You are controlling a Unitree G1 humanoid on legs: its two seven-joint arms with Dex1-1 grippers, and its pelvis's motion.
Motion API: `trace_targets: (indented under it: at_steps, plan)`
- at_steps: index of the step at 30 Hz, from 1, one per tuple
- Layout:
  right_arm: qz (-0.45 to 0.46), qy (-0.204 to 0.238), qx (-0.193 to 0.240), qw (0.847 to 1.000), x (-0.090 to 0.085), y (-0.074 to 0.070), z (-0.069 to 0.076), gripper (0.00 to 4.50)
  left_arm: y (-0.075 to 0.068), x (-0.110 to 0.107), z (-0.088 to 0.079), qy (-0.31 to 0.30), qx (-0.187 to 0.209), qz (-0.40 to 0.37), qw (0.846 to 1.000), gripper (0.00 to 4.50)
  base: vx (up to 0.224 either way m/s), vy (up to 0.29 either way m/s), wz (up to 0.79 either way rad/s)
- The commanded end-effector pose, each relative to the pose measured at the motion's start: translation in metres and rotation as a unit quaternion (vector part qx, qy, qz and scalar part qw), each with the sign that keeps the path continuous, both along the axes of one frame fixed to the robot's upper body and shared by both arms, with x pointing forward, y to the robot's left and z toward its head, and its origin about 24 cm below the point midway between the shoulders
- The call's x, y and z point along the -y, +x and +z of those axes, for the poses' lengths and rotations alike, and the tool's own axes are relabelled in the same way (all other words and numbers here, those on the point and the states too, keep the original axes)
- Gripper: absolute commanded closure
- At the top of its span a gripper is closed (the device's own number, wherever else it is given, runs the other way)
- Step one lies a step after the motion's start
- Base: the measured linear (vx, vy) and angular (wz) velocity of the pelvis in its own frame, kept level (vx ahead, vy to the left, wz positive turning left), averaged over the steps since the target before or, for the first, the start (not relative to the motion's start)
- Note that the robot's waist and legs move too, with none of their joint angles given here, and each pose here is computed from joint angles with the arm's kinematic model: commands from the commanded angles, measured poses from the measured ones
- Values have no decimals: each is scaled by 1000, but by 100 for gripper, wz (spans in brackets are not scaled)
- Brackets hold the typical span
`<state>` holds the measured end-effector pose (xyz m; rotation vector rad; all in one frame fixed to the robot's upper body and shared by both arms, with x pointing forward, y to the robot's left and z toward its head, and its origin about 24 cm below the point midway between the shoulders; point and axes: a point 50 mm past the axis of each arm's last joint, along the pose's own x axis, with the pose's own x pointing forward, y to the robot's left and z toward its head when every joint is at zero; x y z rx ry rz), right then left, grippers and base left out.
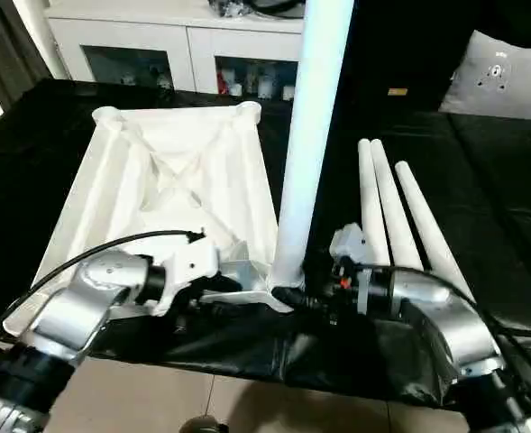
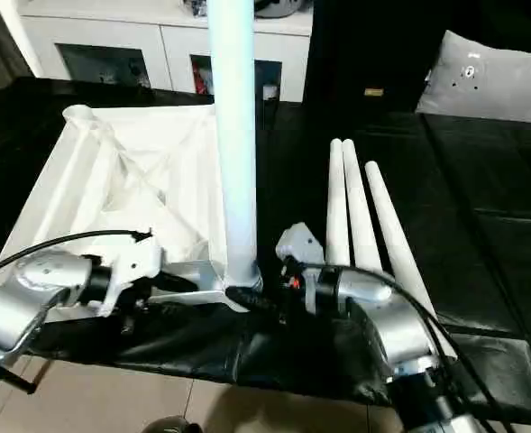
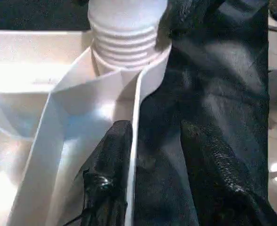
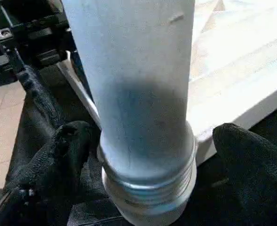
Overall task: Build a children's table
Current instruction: Rotate leg to tighten
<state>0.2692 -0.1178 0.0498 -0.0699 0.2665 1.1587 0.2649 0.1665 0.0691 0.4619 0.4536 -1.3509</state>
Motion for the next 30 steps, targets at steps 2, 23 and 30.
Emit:
trace_targets:
  at_steps: [2, 23, 30]
  plan:
    - [-2, 3, 5, 1000, -2, -1, 3, 0, -2, -3, 0, 12, 1, -3, 1000, 265, 0, 0, 0]
    - [-17, 6, 6, 1000, -7, -4, 0, 0, 0, -17, -16, 55, 32, 12, 998, 435, 0, 0, 0]
    - [-18, 6, 7, 1000, -7, -3, 0, 0, 6, -15, -15, 45, 52, 27, 997, 440, 0, 0, 0]
